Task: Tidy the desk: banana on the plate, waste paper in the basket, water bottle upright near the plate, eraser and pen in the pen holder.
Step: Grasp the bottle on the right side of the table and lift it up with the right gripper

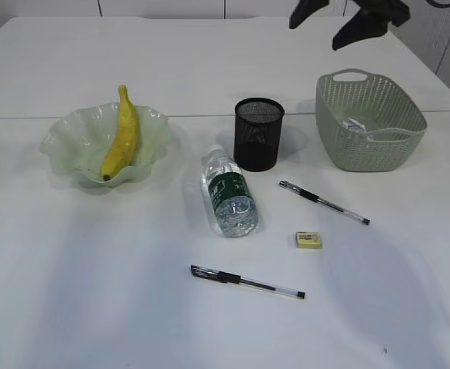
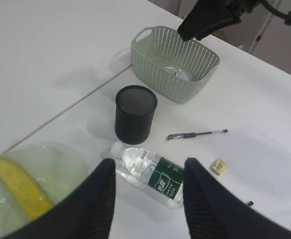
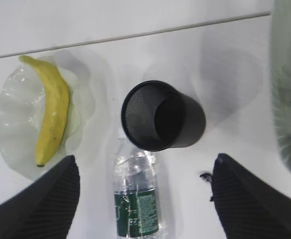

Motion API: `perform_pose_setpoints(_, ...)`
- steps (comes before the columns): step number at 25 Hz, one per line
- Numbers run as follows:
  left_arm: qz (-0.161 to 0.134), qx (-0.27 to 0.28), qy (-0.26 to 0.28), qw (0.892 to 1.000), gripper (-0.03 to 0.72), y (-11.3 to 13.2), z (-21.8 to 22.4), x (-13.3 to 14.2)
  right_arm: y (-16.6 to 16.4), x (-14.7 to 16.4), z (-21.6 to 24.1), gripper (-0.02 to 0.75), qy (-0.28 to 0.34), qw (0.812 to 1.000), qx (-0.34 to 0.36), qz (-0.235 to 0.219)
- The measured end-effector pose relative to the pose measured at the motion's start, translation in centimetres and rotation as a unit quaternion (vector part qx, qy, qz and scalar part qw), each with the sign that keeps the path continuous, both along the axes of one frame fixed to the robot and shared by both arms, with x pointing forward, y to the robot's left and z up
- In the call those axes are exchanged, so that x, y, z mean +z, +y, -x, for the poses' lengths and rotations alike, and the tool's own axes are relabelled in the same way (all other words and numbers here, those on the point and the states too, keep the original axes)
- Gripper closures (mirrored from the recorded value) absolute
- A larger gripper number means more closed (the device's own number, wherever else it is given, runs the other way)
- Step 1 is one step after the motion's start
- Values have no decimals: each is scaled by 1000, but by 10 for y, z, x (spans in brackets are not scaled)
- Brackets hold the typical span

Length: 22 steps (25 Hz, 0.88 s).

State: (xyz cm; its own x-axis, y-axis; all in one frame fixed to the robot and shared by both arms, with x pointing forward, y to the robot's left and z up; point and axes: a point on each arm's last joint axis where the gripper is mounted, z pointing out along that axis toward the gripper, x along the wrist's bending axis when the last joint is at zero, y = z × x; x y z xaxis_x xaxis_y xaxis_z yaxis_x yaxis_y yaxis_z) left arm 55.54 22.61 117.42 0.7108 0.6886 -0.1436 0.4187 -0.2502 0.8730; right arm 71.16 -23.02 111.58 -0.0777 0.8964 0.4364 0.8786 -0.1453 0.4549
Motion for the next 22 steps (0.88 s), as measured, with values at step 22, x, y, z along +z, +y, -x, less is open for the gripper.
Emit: perform_pose_setpoints(22, -28, -11, -15, 999, 371, 2, 23, 16, 94, -30, 12, 120, 17, 993, 96, 67)
